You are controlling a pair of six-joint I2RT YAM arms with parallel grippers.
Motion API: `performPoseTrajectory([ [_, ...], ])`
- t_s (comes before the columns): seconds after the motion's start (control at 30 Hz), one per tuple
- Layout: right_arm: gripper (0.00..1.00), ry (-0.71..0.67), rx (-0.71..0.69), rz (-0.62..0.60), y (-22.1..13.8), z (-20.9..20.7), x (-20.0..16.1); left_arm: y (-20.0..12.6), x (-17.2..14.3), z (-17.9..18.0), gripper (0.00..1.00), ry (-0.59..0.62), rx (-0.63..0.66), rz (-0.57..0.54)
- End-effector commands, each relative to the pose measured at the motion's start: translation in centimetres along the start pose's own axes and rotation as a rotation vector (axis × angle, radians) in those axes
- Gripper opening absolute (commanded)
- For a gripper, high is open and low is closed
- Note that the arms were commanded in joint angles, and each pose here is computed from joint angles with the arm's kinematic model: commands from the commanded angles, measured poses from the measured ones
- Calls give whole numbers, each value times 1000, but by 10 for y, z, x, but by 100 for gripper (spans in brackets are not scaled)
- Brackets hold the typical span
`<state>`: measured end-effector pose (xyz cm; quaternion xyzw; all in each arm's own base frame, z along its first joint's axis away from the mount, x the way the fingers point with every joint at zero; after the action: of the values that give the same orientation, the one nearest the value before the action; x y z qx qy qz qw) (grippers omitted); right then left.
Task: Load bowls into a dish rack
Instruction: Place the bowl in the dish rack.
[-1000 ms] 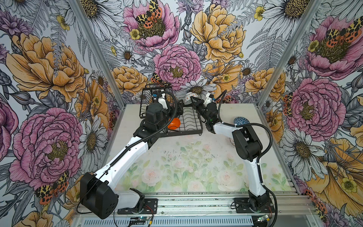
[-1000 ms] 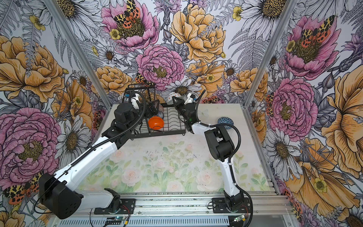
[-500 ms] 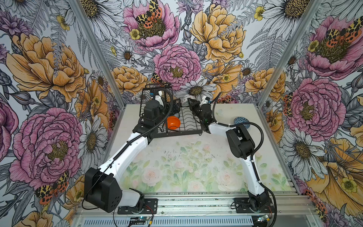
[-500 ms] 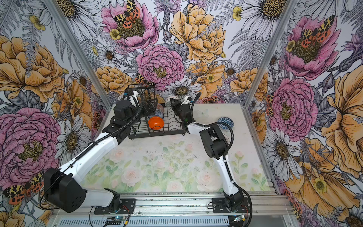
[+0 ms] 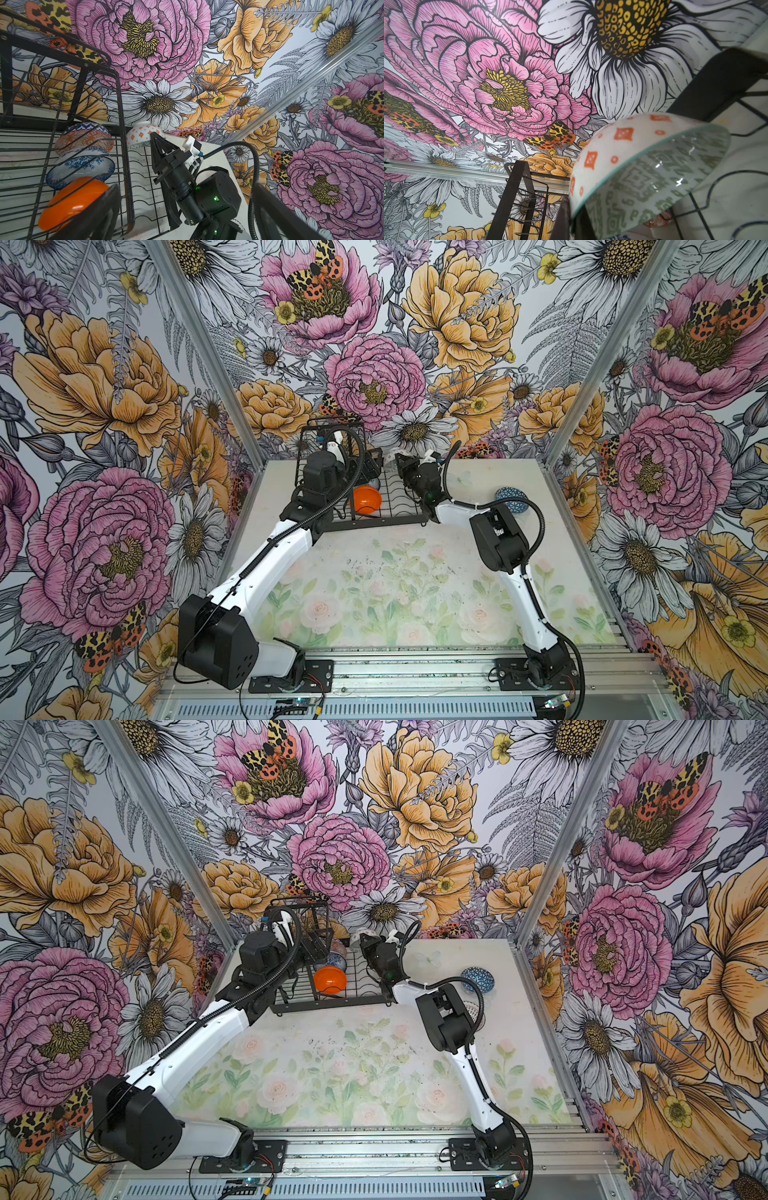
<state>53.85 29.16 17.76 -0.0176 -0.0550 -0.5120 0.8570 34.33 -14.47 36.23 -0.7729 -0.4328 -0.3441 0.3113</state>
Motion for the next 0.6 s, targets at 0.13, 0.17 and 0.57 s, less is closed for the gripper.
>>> performPoseTrajectory([
  [0.13, 0, 4, 67, -23, 8, 21, -4, -2, 3, -1, 99, -7, -27, -8],
  [0.17, 0, 9, 61, -27, 9, 20, -4, -2, 3, -1, 99, -8, -27, -10],
  [0.57, 0, 23, 35, -46, 12, 13, -7, -3, 4, -2, 99, -10, -37, -6],
])
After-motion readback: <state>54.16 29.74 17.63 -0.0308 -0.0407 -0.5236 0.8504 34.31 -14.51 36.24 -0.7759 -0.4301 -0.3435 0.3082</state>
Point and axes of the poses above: each gripper's point midway between its finger pads, its own y axis out along the fingers, its own z axis along the line the jaws close on, x = y × z, the point moved 9 cm from there along -y, back along the fingers, and after that the axes turned 2 degrees about y, right-handed, at the moved point
